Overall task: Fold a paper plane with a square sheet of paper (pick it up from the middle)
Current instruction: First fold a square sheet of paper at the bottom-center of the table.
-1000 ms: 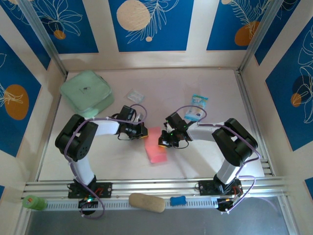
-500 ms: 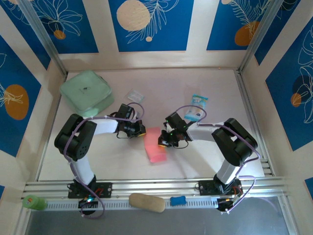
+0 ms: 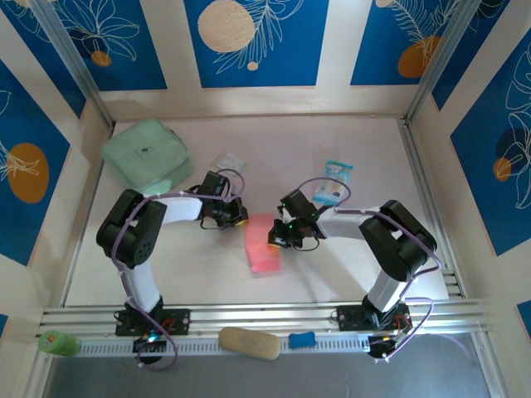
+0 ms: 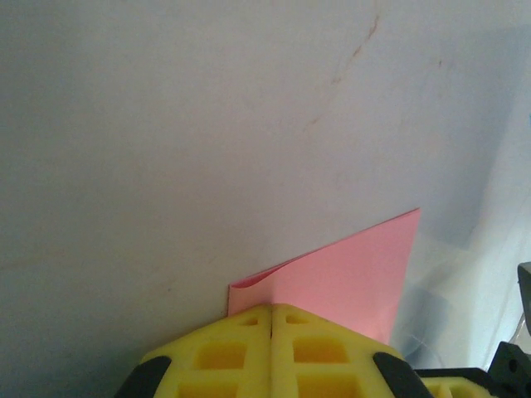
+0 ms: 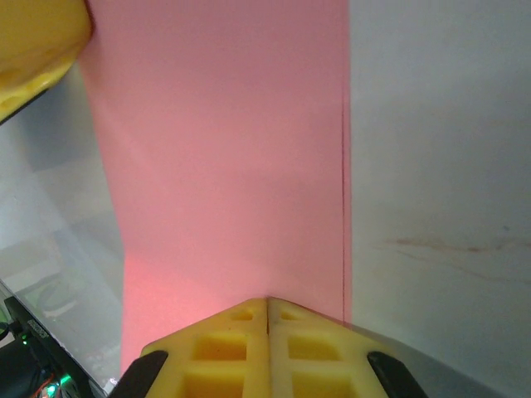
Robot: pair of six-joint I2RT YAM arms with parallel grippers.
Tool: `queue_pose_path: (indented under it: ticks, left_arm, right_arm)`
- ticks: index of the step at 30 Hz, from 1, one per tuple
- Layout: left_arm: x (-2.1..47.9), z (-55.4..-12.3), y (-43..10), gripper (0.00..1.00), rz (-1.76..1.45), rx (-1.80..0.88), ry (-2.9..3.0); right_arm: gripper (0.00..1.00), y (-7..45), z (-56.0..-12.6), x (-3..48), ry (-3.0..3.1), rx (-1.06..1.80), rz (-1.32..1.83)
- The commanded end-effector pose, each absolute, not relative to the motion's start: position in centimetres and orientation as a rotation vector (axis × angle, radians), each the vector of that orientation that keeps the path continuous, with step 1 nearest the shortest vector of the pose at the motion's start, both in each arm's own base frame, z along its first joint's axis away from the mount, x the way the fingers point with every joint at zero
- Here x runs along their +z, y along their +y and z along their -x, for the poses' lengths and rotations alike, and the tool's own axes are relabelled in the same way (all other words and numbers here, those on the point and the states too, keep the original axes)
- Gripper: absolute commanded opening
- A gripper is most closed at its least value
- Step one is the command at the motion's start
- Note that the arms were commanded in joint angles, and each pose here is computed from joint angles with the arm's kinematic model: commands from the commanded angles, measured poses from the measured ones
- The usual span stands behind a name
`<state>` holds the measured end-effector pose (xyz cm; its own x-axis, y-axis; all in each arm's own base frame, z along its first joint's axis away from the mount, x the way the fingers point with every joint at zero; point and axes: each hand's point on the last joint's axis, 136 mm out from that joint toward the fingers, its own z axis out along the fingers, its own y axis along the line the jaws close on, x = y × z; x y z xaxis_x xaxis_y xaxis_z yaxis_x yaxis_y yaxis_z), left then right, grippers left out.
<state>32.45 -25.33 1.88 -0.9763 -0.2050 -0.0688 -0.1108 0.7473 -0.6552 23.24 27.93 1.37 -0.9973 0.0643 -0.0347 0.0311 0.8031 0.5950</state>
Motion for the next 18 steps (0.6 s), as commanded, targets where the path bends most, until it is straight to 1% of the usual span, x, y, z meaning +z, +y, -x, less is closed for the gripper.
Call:
queue_pose_path:
  ticks: [1, 18]
  left_arm:
    - [-0.5, -34.7, -21.5, 0.0, 0.407, -0.789, 2.805]
    - [-0.2, -35.9, -20.9, 0.0, 0.514, -0.758, 2.793]
  right_arm:
    - [0.0, 24.1, -19.4, -2.6, 3.144, 0.726, -0.178]
    - [0.0, 24.0, -19.3, -2.5, 3.142, 0.725, -0.181]
